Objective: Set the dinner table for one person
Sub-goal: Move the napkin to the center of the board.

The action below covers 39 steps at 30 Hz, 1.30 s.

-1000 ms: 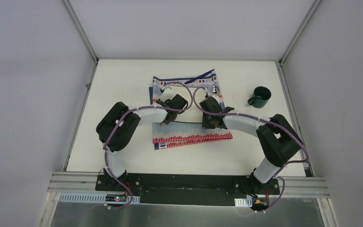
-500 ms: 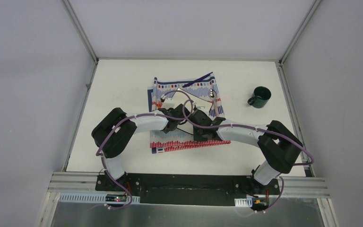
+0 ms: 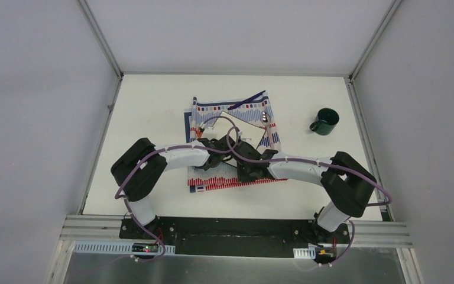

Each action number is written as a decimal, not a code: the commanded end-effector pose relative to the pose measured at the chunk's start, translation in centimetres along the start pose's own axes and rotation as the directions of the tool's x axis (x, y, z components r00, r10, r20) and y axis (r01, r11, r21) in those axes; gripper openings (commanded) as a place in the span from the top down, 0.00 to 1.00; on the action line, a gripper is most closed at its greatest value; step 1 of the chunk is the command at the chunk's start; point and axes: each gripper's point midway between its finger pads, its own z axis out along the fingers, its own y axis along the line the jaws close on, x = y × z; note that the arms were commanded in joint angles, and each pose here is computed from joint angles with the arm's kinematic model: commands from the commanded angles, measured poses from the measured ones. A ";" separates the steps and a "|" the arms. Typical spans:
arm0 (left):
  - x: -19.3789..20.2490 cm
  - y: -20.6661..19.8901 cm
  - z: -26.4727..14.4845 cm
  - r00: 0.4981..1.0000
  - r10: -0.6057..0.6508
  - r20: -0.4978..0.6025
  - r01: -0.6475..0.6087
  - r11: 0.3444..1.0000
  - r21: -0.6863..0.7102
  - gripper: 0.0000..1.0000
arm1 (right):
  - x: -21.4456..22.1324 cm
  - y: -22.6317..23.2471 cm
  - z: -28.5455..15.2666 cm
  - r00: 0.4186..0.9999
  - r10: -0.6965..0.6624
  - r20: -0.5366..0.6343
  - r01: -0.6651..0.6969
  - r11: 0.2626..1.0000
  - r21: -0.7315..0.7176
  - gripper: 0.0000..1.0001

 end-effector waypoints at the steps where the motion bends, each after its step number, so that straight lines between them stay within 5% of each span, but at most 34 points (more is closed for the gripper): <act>1: 2.8 -0.8 -1.4 0.995 0.059 -0.078 -0.055 0.997 0.055 1.00 | 2.5 2.7 -0.1 0.995 -0.049 -0.090 0.043 0.996 -0.073 1.00; 16: -3.4 -4.7 -4.7 0.994 0.078 0.075 -0.087 0.988 0.131 1.00 | -6.7 -2.1 -6.6 0.963 -0.217 0.160 0.168 0.947 0.274 1.00; 39: -1.1 -5.0 -3.8 0.995 0.096 0.017 -0.097 0.986 0.137 1.00 | -4.8 -11.5 1.7 0.990 -0.141 -0.021 0.136 0.885 0.446 1.00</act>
